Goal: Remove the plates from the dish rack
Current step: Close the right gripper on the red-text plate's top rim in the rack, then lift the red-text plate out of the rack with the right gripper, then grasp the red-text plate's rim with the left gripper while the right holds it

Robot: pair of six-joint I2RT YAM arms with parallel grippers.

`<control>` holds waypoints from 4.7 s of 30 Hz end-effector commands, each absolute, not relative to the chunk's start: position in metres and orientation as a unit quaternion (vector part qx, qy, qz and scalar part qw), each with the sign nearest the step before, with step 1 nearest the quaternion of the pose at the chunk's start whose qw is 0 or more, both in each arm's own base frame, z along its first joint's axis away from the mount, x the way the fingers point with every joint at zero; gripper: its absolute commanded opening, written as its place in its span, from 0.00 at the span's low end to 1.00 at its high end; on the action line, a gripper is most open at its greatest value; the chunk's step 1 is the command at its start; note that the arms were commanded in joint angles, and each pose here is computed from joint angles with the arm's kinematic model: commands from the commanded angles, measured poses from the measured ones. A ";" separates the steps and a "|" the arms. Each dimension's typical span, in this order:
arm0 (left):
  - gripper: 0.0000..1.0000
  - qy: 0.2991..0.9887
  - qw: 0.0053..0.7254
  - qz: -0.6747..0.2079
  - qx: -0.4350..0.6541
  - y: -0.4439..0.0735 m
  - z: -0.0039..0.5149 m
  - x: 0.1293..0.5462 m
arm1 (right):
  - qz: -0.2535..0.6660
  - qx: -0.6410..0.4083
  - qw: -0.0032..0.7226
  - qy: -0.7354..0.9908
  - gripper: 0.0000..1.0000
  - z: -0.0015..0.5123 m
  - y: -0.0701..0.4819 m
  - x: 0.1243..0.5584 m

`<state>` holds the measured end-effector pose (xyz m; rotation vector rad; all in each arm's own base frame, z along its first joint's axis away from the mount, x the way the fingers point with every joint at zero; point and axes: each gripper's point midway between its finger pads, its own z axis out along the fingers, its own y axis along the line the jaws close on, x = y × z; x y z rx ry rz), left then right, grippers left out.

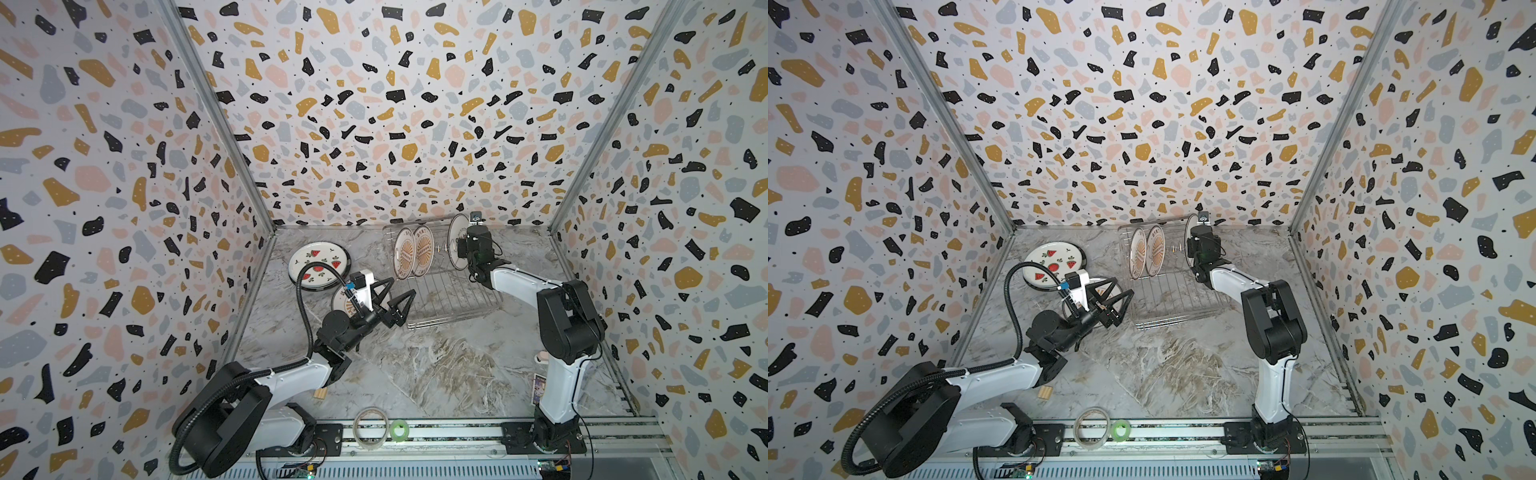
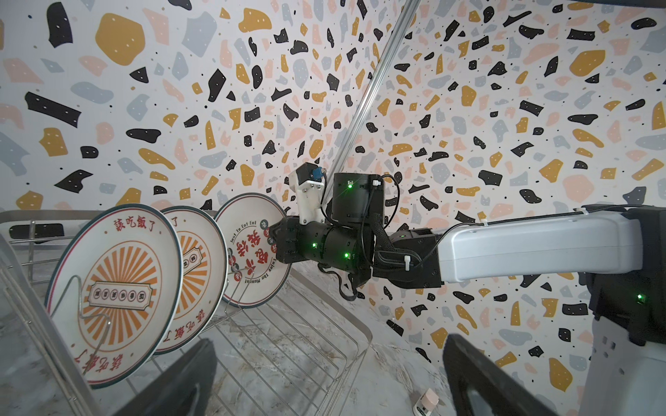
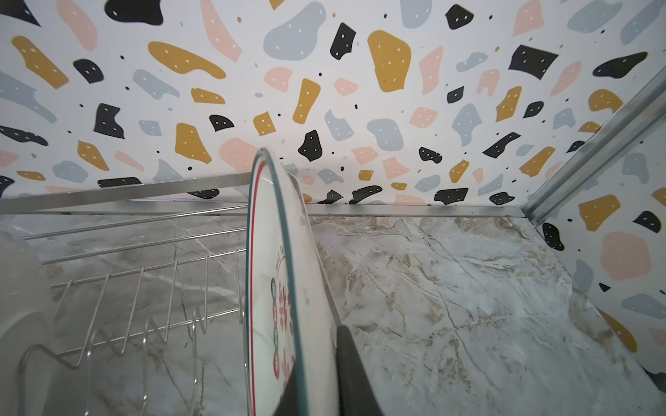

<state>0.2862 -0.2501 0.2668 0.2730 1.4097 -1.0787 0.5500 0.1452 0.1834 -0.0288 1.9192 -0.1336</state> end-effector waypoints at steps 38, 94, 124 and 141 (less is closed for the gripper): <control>1.00 0.586 0.657 -0.465 0.090 -0.239 0.288 0.289 | -0.171 0.020 0.692 0.701 0.00 0.316 0.136 0.469; 0.99 0.581 0.618 -0.502 0.170 -0.257 0.264 0.258 | 0.449 -0.211 0.660 0.564 0.00 0.323 0.183 0.283; 0.10 0.571 0.579 -0.540 0.216 -0.289 0.266 0.239 | 0.497 -0.283 0.622 0.535 0.00 0.319 0.211 0.258; 0.12 0.550 0.579 -0.562 0.216 -0.286 0.276 0.228 | 0.494 -0.295 0.613 0.542 0.00 0.314 0.221 0.259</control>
